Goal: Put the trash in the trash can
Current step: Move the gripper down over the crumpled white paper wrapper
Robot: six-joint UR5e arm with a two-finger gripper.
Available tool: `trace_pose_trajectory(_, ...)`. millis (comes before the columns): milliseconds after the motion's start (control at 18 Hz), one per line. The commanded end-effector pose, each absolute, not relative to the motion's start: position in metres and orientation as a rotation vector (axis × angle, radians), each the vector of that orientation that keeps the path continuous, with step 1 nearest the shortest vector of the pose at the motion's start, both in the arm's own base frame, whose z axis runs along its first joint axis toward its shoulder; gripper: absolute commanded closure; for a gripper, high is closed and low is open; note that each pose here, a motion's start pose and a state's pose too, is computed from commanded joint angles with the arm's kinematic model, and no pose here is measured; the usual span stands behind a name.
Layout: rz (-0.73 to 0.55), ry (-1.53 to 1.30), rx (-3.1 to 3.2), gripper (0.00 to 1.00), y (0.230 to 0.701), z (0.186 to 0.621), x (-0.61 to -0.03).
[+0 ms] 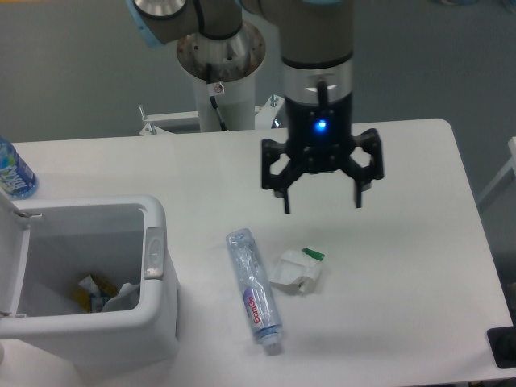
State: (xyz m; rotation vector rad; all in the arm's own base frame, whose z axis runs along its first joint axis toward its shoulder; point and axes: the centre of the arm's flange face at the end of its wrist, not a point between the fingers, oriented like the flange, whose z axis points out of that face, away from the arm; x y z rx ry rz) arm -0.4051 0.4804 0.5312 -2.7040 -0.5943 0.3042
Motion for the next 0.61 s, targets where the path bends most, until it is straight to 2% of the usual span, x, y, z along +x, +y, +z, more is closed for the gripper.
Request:
trace_pose_trajectory(333, 0.276, -0.514, -2.802, 0.0, 0.472, 0.487, -0.435)
trace_pose_trajectory(611, 0.208, -0.522, -2.861, 0.0, 0.471, 0.397, -0.43)
